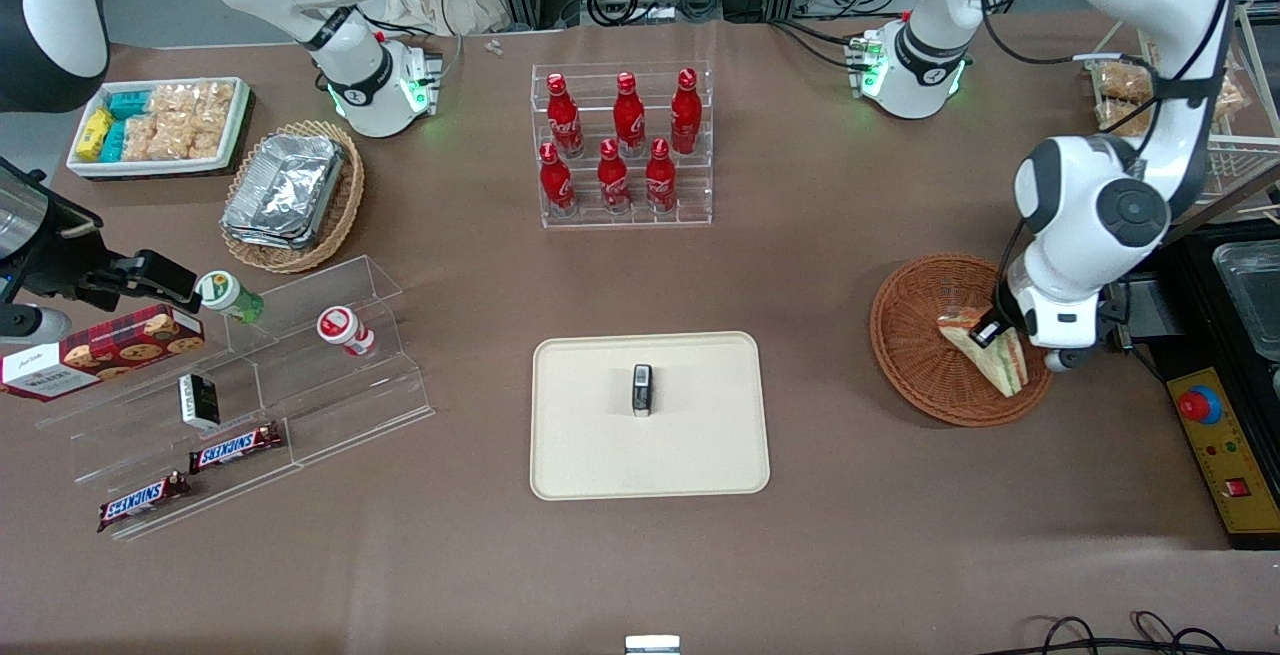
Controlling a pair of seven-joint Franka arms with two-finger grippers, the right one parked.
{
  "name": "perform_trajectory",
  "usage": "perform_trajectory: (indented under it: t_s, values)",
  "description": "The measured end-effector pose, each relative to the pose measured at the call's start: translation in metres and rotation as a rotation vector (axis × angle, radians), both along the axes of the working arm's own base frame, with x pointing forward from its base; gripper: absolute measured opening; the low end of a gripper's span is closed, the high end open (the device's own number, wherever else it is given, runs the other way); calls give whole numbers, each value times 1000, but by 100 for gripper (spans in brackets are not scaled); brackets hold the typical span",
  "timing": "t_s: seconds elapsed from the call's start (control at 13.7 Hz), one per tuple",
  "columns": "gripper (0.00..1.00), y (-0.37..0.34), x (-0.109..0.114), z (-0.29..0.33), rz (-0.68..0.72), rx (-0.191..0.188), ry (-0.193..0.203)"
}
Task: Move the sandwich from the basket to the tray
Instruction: 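Lift the sandwich out of the basket with the left gripper, then carry the sandwich to the cream tray beside the black box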
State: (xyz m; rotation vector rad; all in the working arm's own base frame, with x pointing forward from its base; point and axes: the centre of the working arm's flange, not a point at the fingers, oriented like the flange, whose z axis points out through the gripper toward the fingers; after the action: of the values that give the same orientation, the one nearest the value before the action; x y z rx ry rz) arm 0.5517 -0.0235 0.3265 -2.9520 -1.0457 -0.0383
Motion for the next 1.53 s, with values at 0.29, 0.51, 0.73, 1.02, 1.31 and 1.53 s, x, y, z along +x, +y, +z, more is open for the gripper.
perform_trajectory:
  t_s: [0.29,0.51,0.73,1.02,1.31,1.53]
  values:
    - [19,0,30,132,-148,6,61]
    - [19,-7,39,209,-243,-12,70]
    - [19,-63,49,219,-358,-40,79]
    - [19,-181,51,157,-457,-87,135]
    - [19,-286,48,73,-475,-80,124]
    - [19,-355,36,7,-461,-48,86]
